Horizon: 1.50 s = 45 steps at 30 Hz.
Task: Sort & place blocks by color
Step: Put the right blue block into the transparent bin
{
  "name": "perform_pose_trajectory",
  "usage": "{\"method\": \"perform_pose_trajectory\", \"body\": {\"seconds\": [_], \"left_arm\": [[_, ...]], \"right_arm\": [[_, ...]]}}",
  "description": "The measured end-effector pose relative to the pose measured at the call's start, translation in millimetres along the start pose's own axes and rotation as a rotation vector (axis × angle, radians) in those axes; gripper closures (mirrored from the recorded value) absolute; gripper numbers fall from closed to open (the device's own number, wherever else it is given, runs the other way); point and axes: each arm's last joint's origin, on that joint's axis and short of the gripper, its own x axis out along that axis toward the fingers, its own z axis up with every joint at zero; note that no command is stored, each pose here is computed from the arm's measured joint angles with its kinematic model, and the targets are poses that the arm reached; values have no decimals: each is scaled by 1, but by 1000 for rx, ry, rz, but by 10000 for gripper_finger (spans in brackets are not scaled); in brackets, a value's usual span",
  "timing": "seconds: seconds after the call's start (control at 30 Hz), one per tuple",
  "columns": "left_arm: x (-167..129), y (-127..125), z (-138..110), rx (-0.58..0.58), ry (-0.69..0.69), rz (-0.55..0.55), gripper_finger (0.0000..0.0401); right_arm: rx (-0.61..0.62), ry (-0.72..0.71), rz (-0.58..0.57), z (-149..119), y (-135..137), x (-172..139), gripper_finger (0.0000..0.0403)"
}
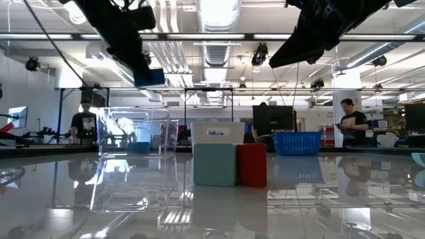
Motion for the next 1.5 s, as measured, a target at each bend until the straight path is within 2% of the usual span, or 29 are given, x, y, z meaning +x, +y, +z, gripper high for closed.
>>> {"method": "perform_pose_trajectory", "body": {"seconds": [0.1, 0.17, 0.33, 0.47, 0.7, 1.03, 1.23, 1.5], "left_arm": [[2, 38, 1, -29, 3, 103, 285], [8, 60, -1, -27, 31, 134, 285], [33, 98, -8, -2, 104, 100, 285], [54, 114, -17, 61, 181, 72, 285], [82, 122, -29, 129, 276, 1, 285], [92, 122, -34, 154, 313, -13, 282], [90, 123, -33, 162, 314, 18, 202], [80, 120, -25, 169, 270, 32, 190]], "right_arm": [[0, 0, 0, 0, 0, 0, 346], [0, 0, 0, 0, 0, 0, 346], [2, -4, 0, 0, 0, 0, 346], [2, -4, 0, 0, 0, 0, 346], [8, -16, 3, 2, 0, 0, 346], [10, -20, 3, 2, 0, 0, 346], [10, -21, 4, 2, 0, 0, 346], [22, -21, 4, 2, 0, 0, 346]]}}
